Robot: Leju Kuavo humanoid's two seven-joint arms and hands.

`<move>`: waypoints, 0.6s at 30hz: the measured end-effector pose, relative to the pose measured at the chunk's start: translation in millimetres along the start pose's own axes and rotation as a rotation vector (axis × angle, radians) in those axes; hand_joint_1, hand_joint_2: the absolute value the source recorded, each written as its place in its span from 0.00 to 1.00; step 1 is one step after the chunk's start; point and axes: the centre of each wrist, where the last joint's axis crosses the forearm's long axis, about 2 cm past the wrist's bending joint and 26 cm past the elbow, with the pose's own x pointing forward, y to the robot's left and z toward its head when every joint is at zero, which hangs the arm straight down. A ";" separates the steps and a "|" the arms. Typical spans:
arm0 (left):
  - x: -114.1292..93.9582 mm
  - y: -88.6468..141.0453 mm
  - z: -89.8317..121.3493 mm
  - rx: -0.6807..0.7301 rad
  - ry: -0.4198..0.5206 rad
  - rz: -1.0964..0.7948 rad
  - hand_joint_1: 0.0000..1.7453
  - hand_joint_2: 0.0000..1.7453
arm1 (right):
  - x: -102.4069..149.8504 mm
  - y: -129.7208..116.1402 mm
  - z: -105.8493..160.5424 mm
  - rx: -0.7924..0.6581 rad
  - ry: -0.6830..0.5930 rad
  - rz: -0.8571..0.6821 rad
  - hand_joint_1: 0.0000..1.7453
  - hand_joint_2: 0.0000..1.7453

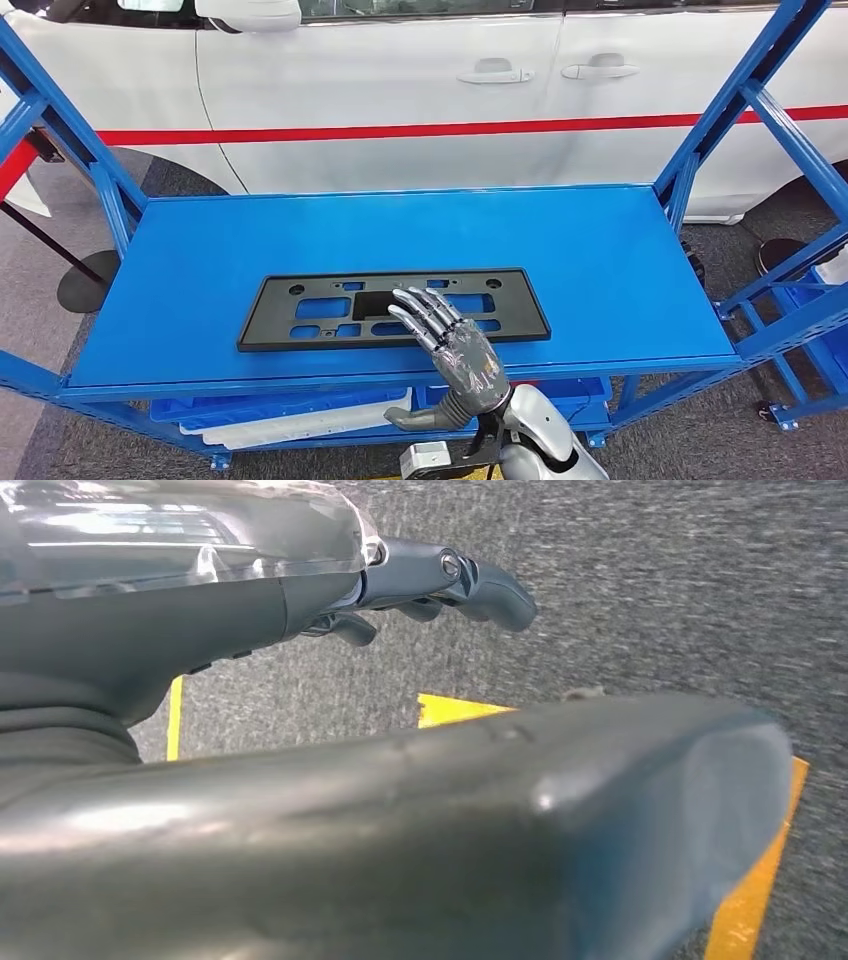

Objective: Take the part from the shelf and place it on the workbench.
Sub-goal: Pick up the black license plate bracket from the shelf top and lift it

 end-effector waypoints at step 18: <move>3.8 -2.9 -0.6 -0.021 -0.023 -0.041 0.00 0.00 | 13.5 29.1 -9.1 0.066 -0.046 0.222 0.00 1.00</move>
